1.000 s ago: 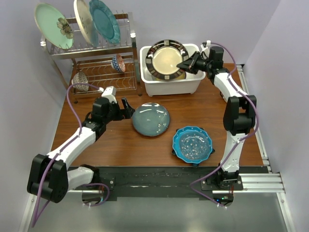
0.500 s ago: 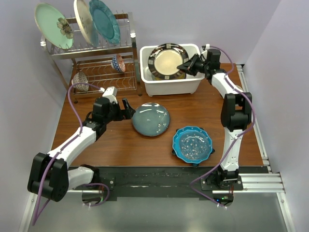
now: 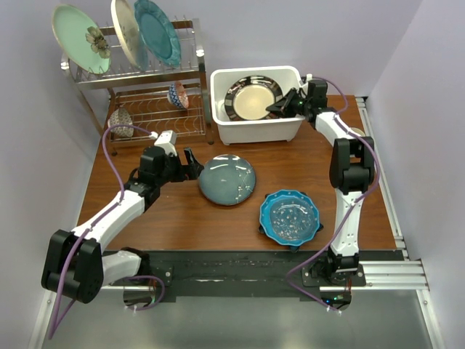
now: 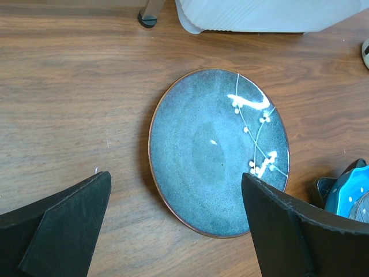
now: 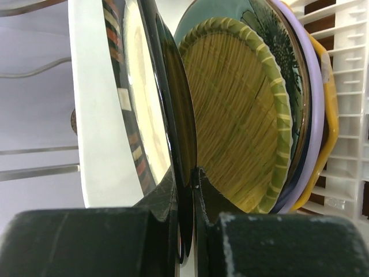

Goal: Place the plates into the plastic bin on the countertop
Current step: Place the plate in the plastic bin.

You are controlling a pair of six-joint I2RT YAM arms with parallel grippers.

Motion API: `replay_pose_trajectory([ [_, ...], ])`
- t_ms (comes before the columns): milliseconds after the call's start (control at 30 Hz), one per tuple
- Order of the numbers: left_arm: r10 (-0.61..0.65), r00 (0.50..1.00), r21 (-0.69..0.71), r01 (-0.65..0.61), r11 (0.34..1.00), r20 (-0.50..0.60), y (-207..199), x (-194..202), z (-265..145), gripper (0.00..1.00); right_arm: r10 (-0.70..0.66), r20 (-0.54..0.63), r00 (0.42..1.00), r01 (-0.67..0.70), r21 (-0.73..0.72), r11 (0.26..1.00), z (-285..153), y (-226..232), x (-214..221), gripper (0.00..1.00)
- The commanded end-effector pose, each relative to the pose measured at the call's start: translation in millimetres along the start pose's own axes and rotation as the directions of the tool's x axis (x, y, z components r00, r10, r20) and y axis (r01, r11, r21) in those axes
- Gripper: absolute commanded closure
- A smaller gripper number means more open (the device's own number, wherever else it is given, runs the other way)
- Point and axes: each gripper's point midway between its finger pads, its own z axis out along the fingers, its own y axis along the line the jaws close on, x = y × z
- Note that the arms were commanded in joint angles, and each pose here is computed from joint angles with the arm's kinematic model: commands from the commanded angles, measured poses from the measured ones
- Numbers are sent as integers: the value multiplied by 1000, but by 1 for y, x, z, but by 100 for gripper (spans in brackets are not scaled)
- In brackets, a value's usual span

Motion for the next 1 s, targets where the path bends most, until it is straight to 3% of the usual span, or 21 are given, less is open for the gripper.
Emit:
replay_pose_trajectory([
  [0,19,1000,14,-20,1000,24,-1,-6,1,0,-115,84,990,127,-155,980,-18,61,-37,100],
  [167,18,1000,12,-19,1000,23,0,-5,1,0,-105,60,993,113,-154,982,-14,54,-34,100],
  [367,18,1000,10,-18,1000,19,1,-4,1,0,-96,31,995,99,-152,983,-10,48,-30,88],
  [600,16,1000,6,-16,1000,21,1,-4,0,0,-108,28,994,110,-138,984,-10,41,-30,82],
  [967,11,1000,5,-11,1000,18,2,-2,0,0,-42,3,999,42,-42,998,-13,13,-29,63],
])
